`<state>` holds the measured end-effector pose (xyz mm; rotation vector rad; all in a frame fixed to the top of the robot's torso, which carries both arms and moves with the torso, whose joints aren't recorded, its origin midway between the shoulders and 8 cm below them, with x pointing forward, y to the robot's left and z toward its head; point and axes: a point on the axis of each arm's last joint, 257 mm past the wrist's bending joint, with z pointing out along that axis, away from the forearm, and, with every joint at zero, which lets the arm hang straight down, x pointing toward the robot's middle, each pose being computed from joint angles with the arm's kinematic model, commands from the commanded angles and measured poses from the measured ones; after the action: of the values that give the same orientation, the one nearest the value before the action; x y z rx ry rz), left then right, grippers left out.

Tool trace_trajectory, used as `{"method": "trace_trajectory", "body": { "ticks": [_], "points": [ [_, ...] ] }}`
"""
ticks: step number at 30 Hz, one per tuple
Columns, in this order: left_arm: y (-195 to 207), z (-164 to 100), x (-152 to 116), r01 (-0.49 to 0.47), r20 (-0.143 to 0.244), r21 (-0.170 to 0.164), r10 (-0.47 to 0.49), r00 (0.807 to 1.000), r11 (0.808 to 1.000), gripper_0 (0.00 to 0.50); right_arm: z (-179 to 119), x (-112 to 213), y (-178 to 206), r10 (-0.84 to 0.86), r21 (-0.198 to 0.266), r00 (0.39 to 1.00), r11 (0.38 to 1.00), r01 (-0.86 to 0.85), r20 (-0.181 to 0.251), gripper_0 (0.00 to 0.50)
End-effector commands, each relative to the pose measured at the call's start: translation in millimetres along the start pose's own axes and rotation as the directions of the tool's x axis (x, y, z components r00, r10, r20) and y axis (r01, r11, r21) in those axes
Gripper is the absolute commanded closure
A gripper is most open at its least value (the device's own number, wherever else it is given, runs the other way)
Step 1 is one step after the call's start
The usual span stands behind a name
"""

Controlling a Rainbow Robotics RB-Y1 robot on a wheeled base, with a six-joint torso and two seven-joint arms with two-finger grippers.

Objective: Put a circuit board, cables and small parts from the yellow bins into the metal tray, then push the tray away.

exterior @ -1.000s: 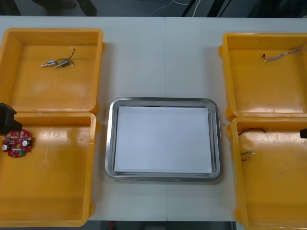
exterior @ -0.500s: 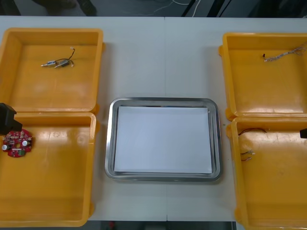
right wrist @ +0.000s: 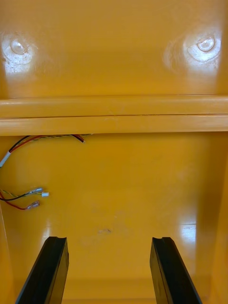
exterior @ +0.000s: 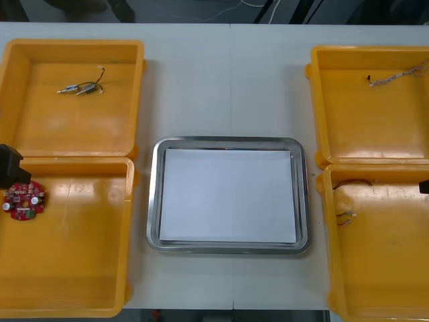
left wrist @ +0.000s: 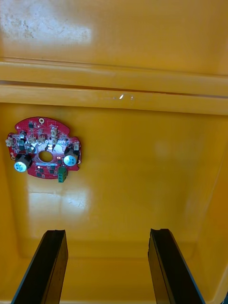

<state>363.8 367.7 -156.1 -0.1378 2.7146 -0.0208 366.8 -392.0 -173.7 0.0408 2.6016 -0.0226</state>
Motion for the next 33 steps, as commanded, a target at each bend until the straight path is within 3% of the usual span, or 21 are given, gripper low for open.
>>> {"method": "trace_trajectory", "body": {
  "ticks": [1,33],
  "points": [
    [16.1,-13.3,-2.1,-0.087,0.018,-0.052,0.088,0.996,0.995,0.000,-7.3,1.5,-15.0,0.035,0.036,0.999,0.999,-0.035,-0.001,0.000],
    [16.1,-13.3,-2.1,-0.087,0.018,-0.052,0.088,0.996,0.995,0.000,-7.3,1.5,-15.0,0.035,0.036,0.999,0.999,-0.035,-0.001,0.000]
  ]
}}
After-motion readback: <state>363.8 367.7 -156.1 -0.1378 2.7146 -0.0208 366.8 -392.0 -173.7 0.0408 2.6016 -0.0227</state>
